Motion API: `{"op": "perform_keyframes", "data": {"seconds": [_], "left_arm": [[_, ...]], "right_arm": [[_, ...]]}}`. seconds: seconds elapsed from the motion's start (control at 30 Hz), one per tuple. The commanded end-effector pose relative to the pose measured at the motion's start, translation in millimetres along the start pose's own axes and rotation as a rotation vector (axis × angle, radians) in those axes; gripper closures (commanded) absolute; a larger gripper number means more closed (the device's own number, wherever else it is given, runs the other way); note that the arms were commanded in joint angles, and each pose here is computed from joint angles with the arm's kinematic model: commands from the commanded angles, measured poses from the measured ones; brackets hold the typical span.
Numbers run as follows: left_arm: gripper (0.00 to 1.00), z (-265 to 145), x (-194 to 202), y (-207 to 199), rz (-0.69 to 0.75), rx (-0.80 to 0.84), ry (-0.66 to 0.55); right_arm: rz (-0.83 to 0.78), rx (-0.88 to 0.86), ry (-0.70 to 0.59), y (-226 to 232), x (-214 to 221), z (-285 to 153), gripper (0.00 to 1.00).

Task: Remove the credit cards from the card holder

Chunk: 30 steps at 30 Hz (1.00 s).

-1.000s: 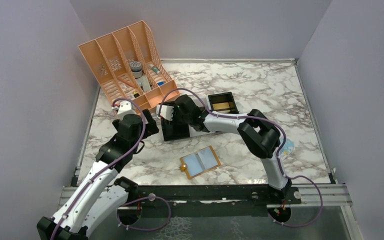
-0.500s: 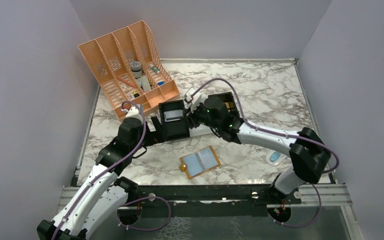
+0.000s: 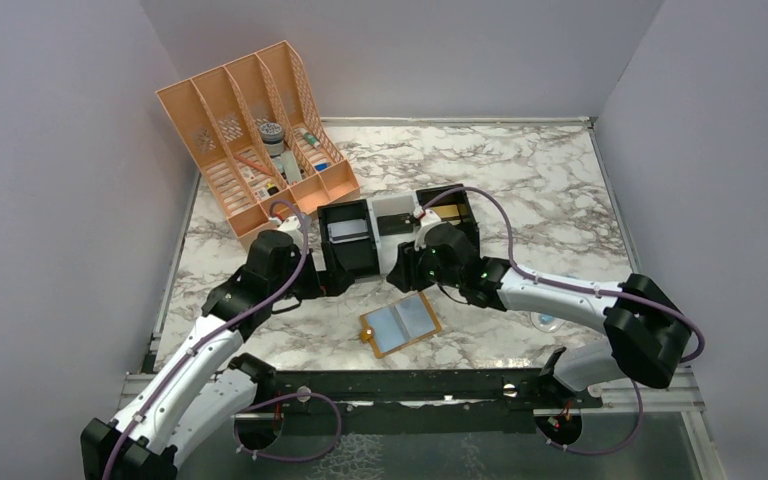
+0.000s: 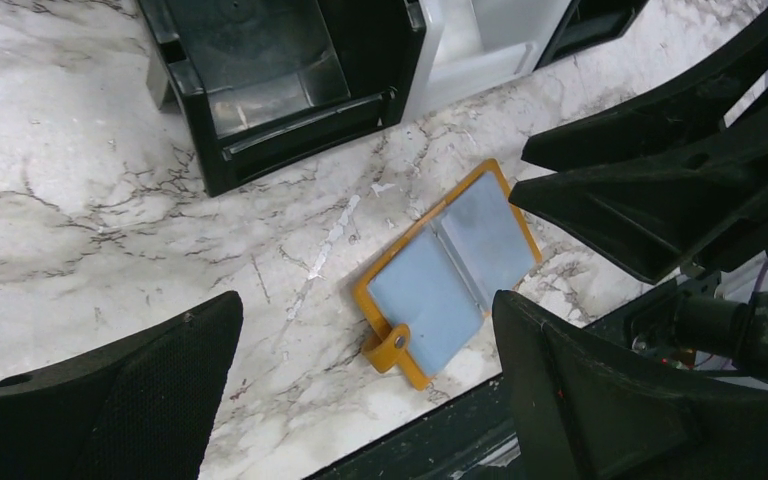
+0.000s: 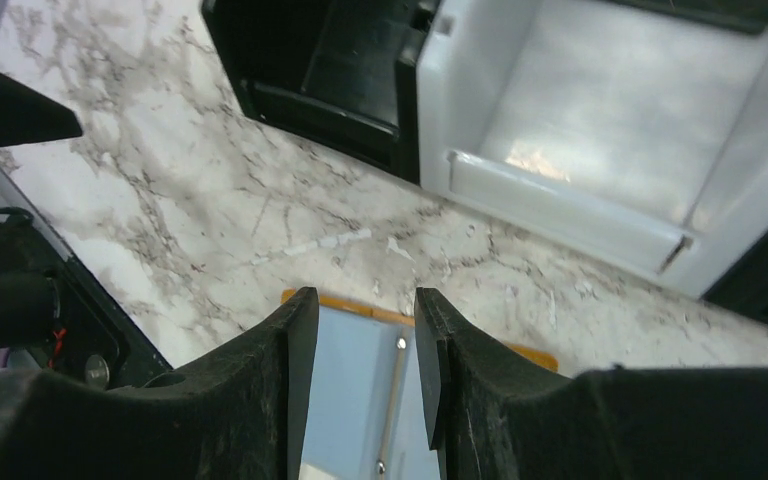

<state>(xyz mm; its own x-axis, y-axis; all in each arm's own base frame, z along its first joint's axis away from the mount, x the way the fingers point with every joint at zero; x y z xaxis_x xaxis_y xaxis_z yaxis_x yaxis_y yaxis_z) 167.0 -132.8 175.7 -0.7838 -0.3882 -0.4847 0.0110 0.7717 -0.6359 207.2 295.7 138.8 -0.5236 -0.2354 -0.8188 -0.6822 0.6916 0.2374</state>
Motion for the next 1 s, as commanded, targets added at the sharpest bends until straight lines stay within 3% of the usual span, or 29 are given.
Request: {"op": "perform_keyframes", "data": {"seconds": [0.0,0.27,0.43,0.57,0.7,0.87,0.97], "left_arm": [[0.02,1.5,-1.4,-11.3,0.056,0.084,0.032],[0.05,27.3,-4.2,-12.5,0.031,0.083,0.068],[0.12,37.9,8.3,-18.1,-0.003,0.126,0.201],[0.18,43.6,14.8,-15.9,-0.004,0.128,0.259],[0.25,48.9,26.2,-6.3,-0.030,0.099,0.300],[0.26,57.7,47.8,2.7,-0.046,0.025,0.335],[0.30,63.0,59.3,-8.4,-0.012,0.010,0.342]], "right_arm": [[0.090,0.100,0.060,-9.1,10.1,-11.4,0.59],[0.137,0.152,0.048,-14.4,13.1,-22.6,0.58],[0.149,0.116,0.048,-9.5,10.4,-17.9,0.58],[0.138,0.054,0.154,0.5,15.0,-6.2,0.61],[0.175,0.101,0.267,-4.9,38.3,-5.2,0.64],[0.160,0.089,0.318,-5.6,51.2,-17.6,0.64],[0.146,0.183,0.355,-15.9,53.6,-28.0,0.64]]}}
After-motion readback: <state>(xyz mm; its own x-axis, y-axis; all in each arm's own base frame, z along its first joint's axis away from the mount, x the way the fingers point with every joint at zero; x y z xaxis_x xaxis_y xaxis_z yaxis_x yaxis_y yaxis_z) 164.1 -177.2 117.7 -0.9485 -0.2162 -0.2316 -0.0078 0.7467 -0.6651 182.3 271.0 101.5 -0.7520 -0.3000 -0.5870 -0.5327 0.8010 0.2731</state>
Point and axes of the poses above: each gripper's point midway between its finger pads, its own z axis out along the fingers, its own y axis along the line the jaws close on, x = y × z, the point moved 5 cm from there along -z, back along the fingers, and after that the axes turned 12 degrees about -z, right-handed, at the moved point
